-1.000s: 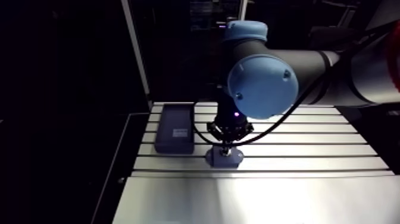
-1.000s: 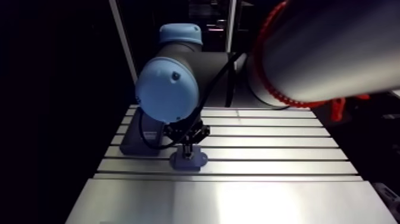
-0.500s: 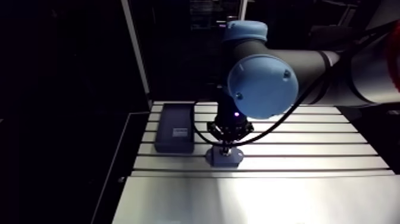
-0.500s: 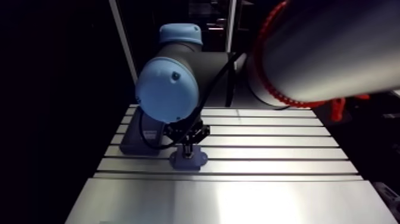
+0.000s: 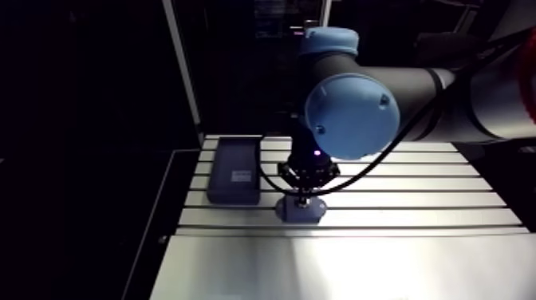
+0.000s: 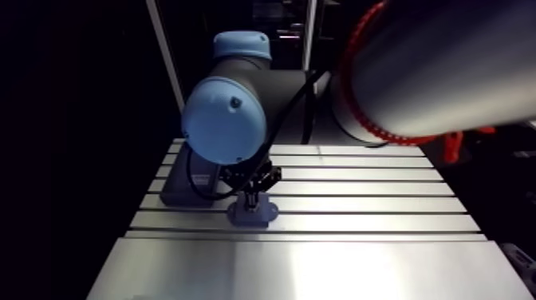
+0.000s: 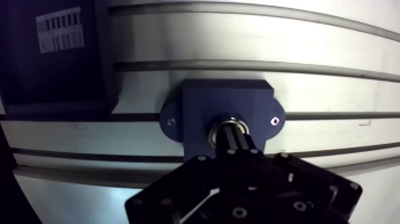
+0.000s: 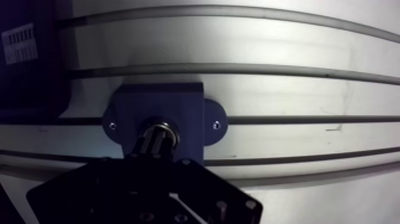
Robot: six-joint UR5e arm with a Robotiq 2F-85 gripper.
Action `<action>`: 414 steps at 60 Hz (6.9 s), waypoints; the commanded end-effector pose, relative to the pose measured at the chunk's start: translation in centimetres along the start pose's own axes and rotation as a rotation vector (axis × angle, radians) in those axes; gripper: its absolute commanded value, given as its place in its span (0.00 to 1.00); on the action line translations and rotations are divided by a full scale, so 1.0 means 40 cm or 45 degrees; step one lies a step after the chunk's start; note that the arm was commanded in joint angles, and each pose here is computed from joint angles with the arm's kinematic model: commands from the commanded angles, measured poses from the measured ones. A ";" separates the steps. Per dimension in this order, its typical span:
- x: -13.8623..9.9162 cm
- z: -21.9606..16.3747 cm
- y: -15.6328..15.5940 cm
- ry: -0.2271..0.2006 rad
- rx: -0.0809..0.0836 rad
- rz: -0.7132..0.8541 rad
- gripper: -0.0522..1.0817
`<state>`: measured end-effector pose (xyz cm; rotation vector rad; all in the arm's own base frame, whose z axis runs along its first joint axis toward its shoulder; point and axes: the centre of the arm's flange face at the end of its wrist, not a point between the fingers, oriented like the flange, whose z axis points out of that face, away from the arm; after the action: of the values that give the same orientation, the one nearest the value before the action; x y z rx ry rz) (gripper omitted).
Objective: Pick up the bearing and press it into the housing until flush.
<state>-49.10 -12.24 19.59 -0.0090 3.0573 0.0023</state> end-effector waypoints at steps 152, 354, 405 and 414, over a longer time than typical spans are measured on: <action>-0.001 0.023 -0.002 -0.011 -0.002 -0.009 0.99; -0.058 -0.569 -0.020 -0.015 -0.001 -0.105 0.05; -0.059 -0.773 0.002 0.077 -0.007 -0.093 0.05; -0.060 -0.768 0.001 0.071 -0.005 -0.093 0.05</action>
<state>-49.29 -12.26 50.48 -0.1239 3.1141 0.0062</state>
